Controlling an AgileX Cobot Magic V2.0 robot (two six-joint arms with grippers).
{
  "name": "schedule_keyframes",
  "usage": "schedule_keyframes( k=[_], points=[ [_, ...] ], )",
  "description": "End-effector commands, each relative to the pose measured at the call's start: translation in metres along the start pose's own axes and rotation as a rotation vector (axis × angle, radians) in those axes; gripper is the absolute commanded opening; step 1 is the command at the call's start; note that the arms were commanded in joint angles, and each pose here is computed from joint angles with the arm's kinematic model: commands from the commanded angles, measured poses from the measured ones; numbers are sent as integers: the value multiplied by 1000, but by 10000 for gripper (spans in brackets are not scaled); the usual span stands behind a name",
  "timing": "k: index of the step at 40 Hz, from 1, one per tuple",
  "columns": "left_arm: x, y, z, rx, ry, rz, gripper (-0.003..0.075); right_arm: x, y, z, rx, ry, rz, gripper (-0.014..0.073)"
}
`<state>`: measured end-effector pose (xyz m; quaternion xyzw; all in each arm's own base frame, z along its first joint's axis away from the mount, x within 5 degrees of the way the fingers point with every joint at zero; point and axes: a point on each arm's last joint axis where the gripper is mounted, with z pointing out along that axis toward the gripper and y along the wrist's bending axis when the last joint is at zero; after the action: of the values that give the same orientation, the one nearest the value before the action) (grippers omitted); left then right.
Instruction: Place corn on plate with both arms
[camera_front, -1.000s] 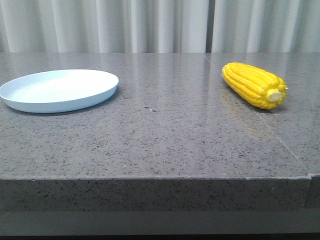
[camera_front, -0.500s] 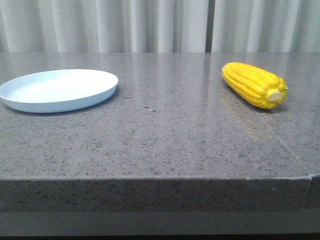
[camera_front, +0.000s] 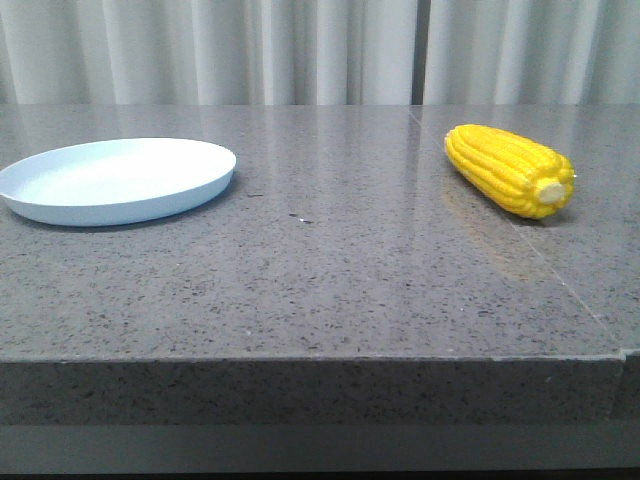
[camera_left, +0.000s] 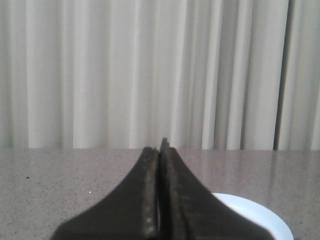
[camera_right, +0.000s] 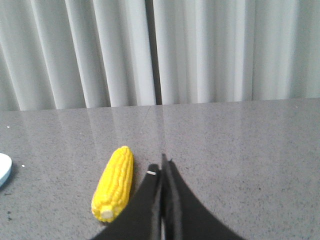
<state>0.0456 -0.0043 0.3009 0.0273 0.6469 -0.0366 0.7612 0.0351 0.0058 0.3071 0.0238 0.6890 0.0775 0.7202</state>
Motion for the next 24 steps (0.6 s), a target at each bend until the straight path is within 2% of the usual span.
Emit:
schedule_keyframes(
  k=[1, 4, 7, 13, 16, 19, 21, 24],
  points=[
    [-27, 0, 15, -3, 51, 11, -20, -34, 4, 10, 6, -36, 0, -61],
    [-32, 1, 32, -6, 159, 45, -20, -44, 4, 27, 14, 13, -1, -61],
    [-37, 1, 45, -7, 207, 52, -20, -50, 4, 41, 19, 50, 1, -61],
    [-39, 1, 55, -6, 219, 52, -20, -51, 3, 55, 26, 88, 4, -55],
    [-39, 1, 54, -6, 214, 52, -11, -51, 3, 54, 26, 87, 3, 0],
    [-40, 1, 54, -6, 212, 52, 80, -51, 3, 54, 26, 88, 4, 120],
    [-40, 1, 54, -6, 212, 52, 190, -51, 3, 54, 26, 88, 4, 217],
    [-40, 0, 54, -3, 214, 33, 443, -51, 3, 54, 26, 88, 4, 400]
  ],
)
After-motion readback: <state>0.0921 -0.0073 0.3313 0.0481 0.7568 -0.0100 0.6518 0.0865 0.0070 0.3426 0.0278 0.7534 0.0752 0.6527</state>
